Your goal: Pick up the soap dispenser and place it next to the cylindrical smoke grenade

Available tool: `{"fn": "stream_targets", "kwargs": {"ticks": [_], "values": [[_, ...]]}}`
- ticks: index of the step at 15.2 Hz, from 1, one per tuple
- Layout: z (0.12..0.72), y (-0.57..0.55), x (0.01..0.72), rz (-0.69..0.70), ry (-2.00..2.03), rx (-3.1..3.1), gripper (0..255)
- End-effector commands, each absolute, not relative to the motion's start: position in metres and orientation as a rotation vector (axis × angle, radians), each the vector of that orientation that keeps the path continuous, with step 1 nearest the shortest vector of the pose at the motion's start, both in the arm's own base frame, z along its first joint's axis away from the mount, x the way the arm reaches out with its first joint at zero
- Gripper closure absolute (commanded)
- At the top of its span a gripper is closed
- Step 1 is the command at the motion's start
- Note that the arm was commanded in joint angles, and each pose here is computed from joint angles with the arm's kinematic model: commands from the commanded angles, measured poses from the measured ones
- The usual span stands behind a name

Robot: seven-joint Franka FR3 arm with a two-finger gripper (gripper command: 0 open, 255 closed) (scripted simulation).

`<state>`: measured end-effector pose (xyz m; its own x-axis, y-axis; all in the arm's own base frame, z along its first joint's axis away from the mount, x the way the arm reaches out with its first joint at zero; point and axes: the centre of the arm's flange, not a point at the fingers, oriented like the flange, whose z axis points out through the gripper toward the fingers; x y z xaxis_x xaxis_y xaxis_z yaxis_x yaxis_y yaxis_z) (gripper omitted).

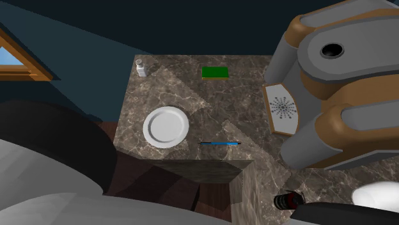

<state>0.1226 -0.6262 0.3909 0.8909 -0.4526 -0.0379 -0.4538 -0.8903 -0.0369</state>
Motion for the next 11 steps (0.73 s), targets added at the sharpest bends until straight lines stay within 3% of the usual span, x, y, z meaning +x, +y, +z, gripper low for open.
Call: {"fn": "stream_targets", "kwargs": {"ticks": [1, 6, 7, 11], "values": [[0.3883, -0.6259, 0.1220, 0.043, 0.723, -3.012, 255], [0.3883, -0.6259, 0.1220, 0.043, 0.722, -3.012, 255], [0.3883, -0.6259, 0.1220, 0.043, 0.722, -3.012, 0], [0.3882, -0.6260, 0.1220, 0.043, 0.722, -3.012, 0]]}}
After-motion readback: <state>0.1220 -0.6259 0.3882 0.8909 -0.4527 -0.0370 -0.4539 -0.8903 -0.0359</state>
